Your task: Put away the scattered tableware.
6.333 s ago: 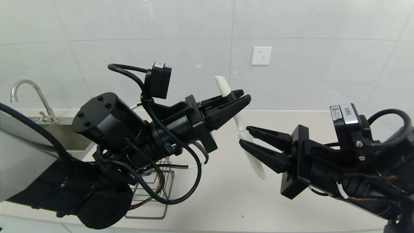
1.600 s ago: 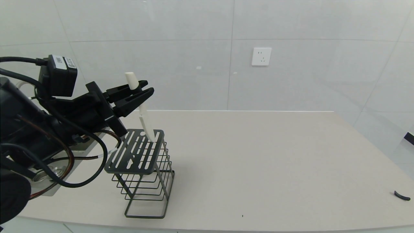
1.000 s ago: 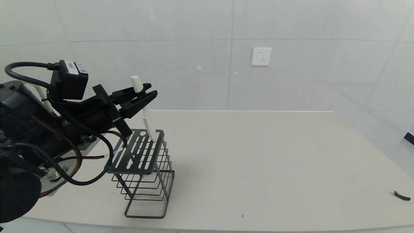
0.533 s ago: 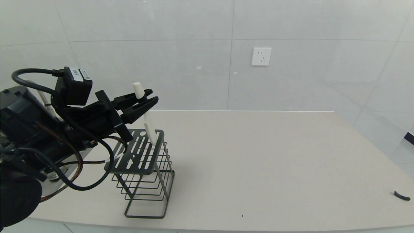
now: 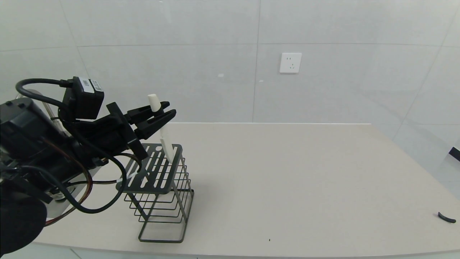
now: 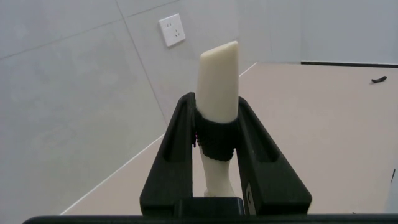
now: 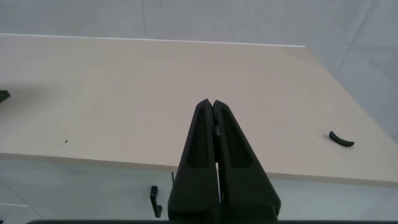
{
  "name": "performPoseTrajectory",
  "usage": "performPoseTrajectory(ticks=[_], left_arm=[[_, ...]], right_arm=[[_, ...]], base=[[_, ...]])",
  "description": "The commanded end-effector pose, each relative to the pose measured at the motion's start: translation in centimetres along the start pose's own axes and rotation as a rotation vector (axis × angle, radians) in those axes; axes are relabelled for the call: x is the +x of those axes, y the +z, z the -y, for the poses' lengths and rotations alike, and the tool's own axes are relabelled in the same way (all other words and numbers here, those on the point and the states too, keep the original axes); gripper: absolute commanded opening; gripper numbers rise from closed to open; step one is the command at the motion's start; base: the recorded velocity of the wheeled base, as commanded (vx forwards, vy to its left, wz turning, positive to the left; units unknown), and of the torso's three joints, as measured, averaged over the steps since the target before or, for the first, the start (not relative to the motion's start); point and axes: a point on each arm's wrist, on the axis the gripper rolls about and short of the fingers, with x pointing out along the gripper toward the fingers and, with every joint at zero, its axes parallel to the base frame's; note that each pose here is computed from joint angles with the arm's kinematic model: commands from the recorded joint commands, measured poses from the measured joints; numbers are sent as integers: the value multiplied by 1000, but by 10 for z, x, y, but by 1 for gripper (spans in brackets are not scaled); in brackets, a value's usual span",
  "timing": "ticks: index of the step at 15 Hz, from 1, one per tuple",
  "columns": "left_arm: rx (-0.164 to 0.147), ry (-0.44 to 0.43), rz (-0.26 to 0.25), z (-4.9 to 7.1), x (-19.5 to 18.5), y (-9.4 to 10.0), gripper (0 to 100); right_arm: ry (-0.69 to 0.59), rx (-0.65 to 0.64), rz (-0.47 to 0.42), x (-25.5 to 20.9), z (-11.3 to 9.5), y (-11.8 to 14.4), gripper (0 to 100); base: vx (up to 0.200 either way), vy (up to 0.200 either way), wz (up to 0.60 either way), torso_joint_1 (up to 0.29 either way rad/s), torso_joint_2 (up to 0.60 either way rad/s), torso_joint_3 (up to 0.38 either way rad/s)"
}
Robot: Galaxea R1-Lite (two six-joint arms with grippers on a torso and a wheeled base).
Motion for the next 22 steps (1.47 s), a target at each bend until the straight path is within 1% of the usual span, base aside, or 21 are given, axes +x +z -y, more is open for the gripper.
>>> performPoseTrajectory(ticks=[1, 8, 11, 14, 17, 22], left_arm=[[-5, -3, -5, 0, 1, -2, 0], [-15, -4, -20, 0, 3, -9, 0], [-23, -4, -32, 0, 3, -15, 0], [-11, 1, -17, -1, 3, -18, 0], [-24, -3, -35, 5, -2, -30, 0], [-32, -6, -44, 6, -3, -34, 0]], right_arm=[[1, 0, -1, 0, 0, 0, 0], [1, 0, -1, 0, 0, 0, 0], [1, 0, -1, 0, 0, 0, 0], [1, 1, 0, 0, 0, 0, 0], [1, 0, -1, 0, 0, 0, 0], [1, 1, -1, 0, 0, 0, 0]], base=[[0, 0, 0, 0, 0, 0], [0, 0, 0, 0, 0, 0], [0, 0, 0, 0, 0, 0], [0, 0, 0, 0, 0, 0], [0, 0, 0, 0, 0, 0], [0, 0, 0, 0, 0, 0]])
